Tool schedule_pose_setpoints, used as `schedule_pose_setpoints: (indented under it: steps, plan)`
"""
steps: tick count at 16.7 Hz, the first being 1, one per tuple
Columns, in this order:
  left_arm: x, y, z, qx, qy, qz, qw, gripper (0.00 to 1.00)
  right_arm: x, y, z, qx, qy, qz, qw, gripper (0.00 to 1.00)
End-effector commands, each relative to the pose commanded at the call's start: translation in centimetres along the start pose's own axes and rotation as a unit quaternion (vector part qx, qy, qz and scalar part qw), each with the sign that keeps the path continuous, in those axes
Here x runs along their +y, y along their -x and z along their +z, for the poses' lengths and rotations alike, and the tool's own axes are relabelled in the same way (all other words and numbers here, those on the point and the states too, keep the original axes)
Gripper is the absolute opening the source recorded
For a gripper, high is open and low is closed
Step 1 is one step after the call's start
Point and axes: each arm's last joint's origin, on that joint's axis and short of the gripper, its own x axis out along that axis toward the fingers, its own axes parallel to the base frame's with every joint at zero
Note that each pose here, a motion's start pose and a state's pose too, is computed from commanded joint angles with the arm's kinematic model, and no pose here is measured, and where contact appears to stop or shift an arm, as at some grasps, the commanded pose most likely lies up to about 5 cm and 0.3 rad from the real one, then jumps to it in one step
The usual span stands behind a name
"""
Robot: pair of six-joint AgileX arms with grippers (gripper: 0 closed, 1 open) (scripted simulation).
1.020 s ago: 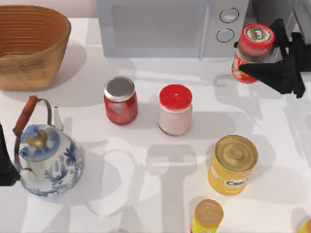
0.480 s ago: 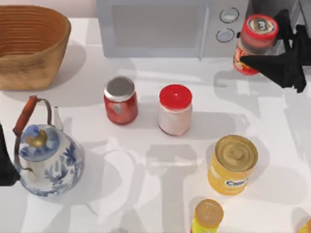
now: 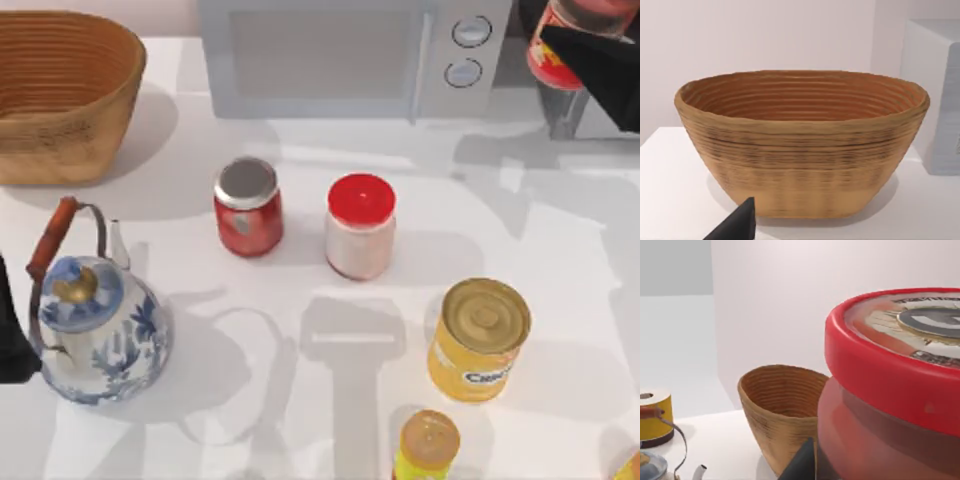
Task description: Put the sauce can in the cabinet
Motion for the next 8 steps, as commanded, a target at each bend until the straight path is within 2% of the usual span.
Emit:
schedule_pose_setpoints:
  steps: [5, 8]
  plan:
    - [0.0, 0.0, 0.0, 0.0, 0.0, 0.0, 1.0, 1.0, 5.5, 3.2, 2.6, -0.007, -0.015, -0.138, 0.99, 0.0]
    - [0.0, 0.0, 0.0, 0.0, 0.0, 0.0, 1.0, 1.0, 8.2, 4.5, 2.7, -0.005, -0.012, -0.196, 0.981, 0.0]
